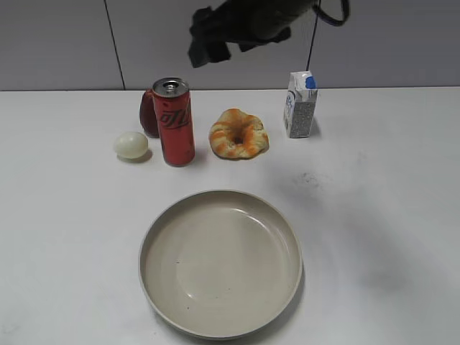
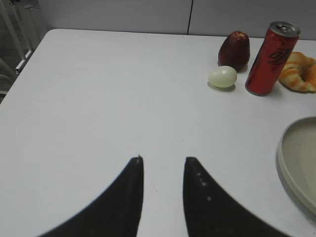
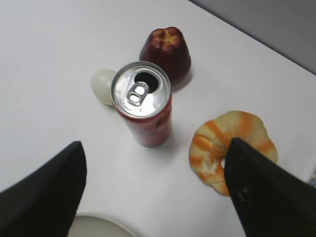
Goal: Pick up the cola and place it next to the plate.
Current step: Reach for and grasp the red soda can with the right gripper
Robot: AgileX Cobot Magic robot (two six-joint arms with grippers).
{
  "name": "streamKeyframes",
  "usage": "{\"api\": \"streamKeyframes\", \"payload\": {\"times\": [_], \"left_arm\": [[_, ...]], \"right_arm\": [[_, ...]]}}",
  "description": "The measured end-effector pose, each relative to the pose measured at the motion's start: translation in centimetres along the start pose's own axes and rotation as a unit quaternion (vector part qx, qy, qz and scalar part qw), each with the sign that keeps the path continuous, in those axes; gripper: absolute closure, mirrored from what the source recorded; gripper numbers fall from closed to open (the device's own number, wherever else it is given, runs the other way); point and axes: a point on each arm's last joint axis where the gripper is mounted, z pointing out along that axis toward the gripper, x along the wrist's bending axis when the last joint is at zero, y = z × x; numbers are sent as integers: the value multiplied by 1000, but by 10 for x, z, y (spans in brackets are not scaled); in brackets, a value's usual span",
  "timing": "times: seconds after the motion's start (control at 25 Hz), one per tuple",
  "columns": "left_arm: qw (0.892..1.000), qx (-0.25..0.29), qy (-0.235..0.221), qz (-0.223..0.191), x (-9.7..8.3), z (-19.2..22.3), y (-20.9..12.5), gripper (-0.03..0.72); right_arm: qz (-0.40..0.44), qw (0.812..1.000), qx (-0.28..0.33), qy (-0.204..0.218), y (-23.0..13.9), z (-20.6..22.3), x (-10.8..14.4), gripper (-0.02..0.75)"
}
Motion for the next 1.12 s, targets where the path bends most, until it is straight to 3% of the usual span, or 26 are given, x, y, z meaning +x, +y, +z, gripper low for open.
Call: {"api": "streamKeyframes", "payload": {"times": [0.28,0.84,1.0,1.12], "left_arm": [[1000,0,0,0,0,0,0,468],[1000,0,0,0,0,0,0,468],[1000,0,0,0,0,0,0,468],[1000,0,0,0,0,0,0,468]], "right_arm": [[-44,998,30,28,24,66,28,69],[-52,998,42,18,9,123,21,76],[-50,997,55,18,0,136,19,127],[-50,997,49,17,-1,138,18,223]]}}
